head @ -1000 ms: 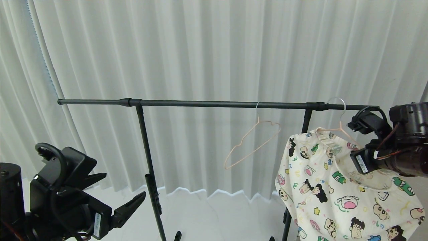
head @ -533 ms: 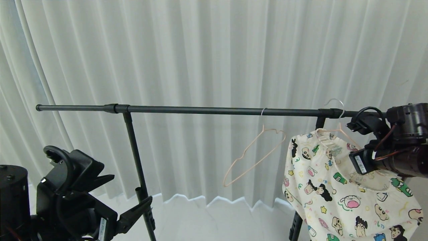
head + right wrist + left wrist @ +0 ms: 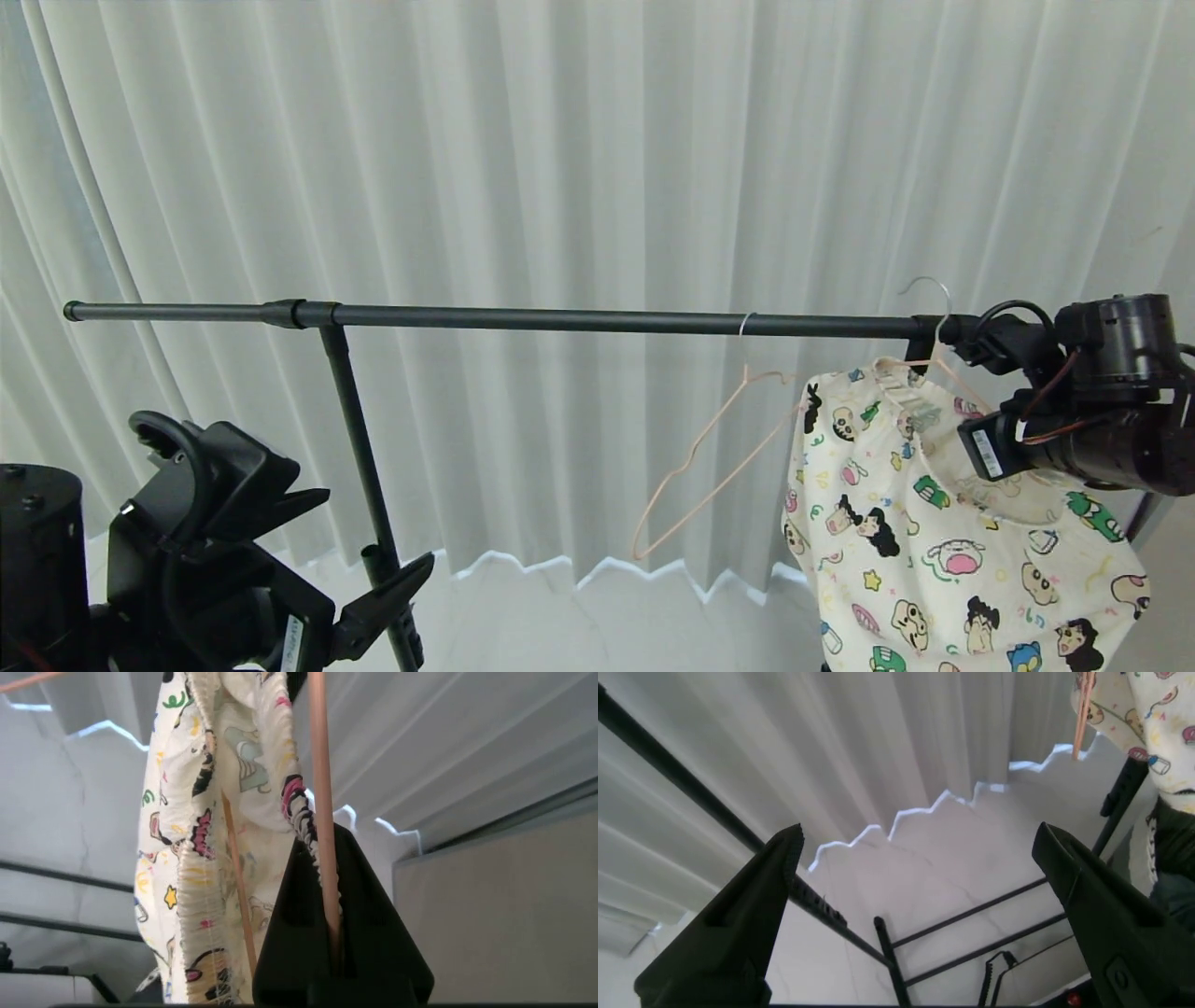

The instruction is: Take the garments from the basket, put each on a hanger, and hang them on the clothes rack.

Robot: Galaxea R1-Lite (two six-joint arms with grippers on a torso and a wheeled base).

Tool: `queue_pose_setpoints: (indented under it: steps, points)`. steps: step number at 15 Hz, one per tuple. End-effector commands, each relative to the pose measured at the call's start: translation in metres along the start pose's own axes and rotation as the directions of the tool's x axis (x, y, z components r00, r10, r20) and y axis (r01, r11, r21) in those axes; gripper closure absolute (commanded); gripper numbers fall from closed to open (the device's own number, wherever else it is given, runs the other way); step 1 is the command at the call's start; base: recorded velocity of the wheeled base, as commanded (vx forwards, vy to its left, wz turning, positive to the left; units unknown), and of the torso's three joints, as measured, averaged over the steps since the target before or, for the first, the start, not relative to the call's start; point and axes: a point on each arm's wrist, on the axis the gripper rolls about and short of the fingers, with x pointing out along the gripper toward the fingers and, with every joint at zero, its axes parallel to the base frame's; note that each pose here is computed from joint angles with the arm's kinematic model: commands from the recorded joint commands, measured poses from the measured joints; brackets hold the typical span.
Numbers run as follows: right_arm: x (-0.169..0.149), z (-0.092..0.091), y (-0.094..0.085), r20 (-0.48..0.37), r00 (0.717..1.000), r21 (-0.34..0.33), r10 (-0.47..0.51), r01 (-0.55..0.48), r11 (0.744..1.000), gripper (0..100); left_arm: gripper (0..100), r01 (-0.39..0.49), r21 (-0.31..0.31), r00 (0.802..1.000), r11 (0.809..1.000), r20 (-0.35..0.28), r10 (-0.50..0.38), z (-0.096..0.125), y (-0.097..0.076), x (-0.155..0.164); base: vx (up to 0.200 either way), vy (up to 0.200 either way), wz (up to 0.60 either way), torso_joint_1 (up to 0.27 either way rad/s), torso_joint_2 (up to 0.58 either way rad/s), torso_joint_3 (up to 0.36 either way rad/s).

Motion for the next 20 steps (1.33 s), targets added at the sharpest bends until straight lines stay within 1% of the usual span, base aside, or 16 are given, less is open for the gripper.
queue_pose_setpoints:
  steps: [1, 3, 6, 9, 14, 15, 16, 17, 20]
  points:
    - [0.016, -0.006, 0.005, -0.037, 0.999, 0.001, 0.008, -0.008, 1.000, 100, 0, -0.007, 0.000, 1.000, 1.000, 0.003, 0.007, 0.000, 0.000, -0.001, 0.000, 0.000, 0.00, 0.000, 0.00, 0.000]
    - [0.031, -0.005, 0.008, -0.039, 0.999, 0.005, 0.007, -0.007, 1.000, 100, 0, -0.033, 0.001, 0.999, 0.999, 0.001, 0.033, 0.001, 0.001, -0.001, 0.000, 0.000, 0.00, 0.000, 0.00, 0.000]
    - [0.047, 0.000, 0.009, -0.041, 0.999, 0.005, 0.005, -0.005, 1.000, 100, 0, -0.046, 0.049, 0.999, 0.998, 0.002, 0.046, 0.001, 0.001, -0.002, 0.000, 0.000, 0.00, 0.000, 0.00, 0.000]
    - [0.050, -0.001, 0.010, -0.050, 0.999, 0.001, 0.005, -0.005, 1.000, 100, 0, -0.046, 0.061, 0.999, 0.997, 0.003, 0.046, 0.002, 0.001, -0.002, 0.000, 0.000, 0.00, 0.000, 0.00, 0.000]
    - [0.048, 0.000, 0.010, -0.047, 0.999, 0.003, 0.004, -0.004, 1.000, 100, 0, -0.047, 0.062, 0.999, 0.997, 0.005, 0.047, 0.002, 0.001, -0.002, 0.000, 0.000, 0.00, 0.000, 0.00, 0.000]
    - [0.046, -0.001, 0.010, -0.046, 0.999, 0.005, 0.004, -0.004, 1.000, 0, 0, -0.047, 0.062, 0.999, 0.997, 0.005, 0.047, 0.002, 0.001, -0.002, 0.000, 0.000, 0.00, 0.000, 0.00, 0.000]
    - [0.043, 0.001, 0.009, -0.036, 0.999, 0.012, 0.004, -0.003, 1.000, 0, 0, -0.047, 0.060, 0.999, 0.997, 0.006, 0.047, 0.002, 0.001, -0.002, 0.000, 0.000, 0.00, 0.000, 0.00, 0.000]
    - [0.038, 0.003, 0.007, -0.023, 1.000, 0.041, 0.004, -0.003, 0.999, 0, 0, -0.047, 0.060, 0.999, 0.997, 0.006, 0.047, 0.002, 0.001, -0.002, 0.000, 0.000, 0.00, 0.000, 0.00, 0.000]
    - [0.027, 0.005, 0.005, 0.000, 1.000, 0.067, 0.009, -0.009, 0.998, 0, 0, -0.047, 0.061, 0.999, 0.997, 0.005, 0.047, 0.002, 0.001, -0.002, 0.000, 0.000, 0.00, 0.000, 0.00, 0.000]
